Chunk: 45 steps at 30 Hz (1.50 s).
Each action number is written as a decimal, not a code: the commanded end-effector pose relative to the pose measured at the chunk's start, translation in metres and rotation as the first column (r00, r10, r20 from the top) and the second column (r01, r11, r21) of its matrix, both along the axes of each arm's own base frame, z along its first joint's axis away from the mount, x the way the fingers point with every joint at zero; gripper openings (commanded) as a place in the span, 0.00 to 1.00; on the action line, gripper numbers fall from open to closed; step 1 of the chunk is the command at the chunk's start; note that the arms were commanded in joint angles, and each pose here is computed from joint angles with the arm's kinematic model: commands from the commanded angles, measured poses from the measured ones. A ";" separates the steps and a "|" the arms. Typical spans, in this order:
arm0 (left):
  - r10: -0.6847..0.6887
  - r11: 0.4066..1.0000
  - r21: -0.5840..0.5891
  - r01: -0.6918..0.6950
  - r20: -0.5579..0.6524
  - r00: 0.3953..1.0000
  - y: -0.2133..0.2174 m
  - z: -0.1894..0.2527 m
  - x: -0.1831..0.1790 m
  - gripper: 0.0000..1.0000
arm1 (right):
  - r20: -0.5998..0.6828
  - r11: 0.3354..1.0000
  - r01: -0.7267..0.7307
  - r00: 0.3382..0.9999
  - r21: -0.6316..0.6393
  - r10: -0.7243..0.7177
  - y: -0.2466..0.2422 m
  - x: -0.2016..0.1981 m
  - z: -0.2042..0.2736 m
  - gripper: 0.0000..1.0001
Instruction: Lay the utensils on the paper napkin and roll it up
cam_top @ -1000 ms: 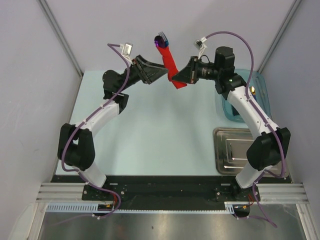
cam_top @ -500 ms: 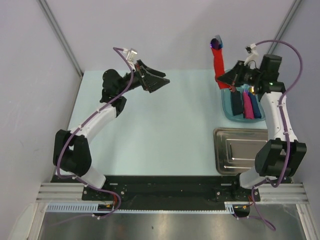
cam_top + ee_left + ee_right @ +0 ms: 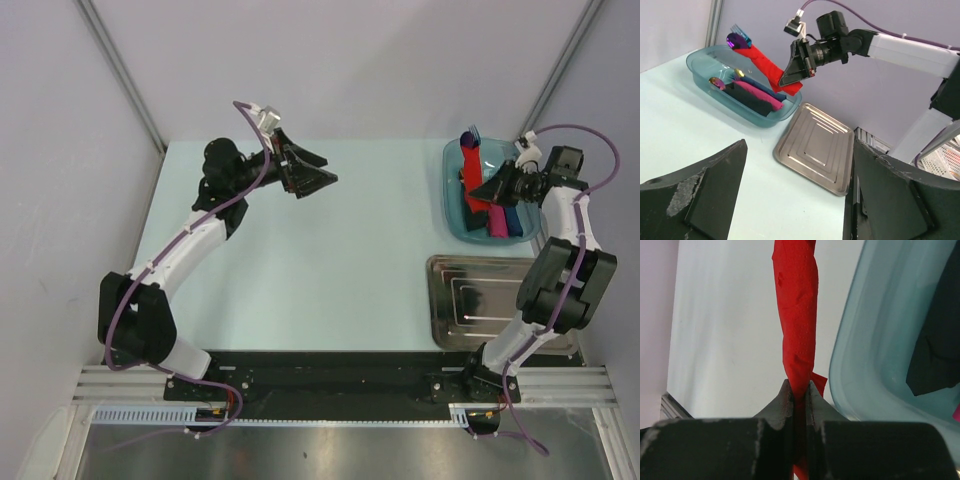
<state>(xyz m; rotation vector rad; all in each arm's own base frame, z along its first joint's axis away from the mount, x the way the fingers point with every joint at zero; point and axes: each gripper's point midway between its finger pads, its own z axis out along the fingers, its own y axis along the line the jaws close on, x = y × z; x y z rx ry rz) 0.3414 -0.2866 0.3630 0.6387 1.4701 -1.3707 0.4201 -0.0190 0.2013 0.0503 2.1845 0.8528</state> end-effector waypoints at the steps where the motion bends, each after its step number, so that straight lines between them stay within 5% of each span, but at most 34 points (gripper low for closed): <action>1: -0.012 1.000 0.018 0.011 0.052 0.999 0.005 0.006 -0.008 0.91 | -0.005 1.000 -0.001 1.000 0.001 0.001 -0.007 0.012 -0.020 0.00; 26: 0.014 0.999 0.038 -0.011 -0.083 0.996 0.018 -0.017 0.019 0.91 | -0.248 0.993 0.076 0.967 0.093 -0.051 -0.023 0.049 -0.145 0.00; 35: 0.019 0.999 0.031 -0.015 -0.124 0.992 0.018 -0.021 0.028 0.91 | -0.391 0.990 0.132 0.910 -0.049 -0.140 -0.028 0.046 -0.180 0.00; 45: 0.013 1.000 0.016 -0.011 -0.134 0.991 0.018 -0.017 0.030 0.92 | -0.434 0.974 0.169 0.874 -0.148 -0.218 -0.031 0.042 -0.185 0.35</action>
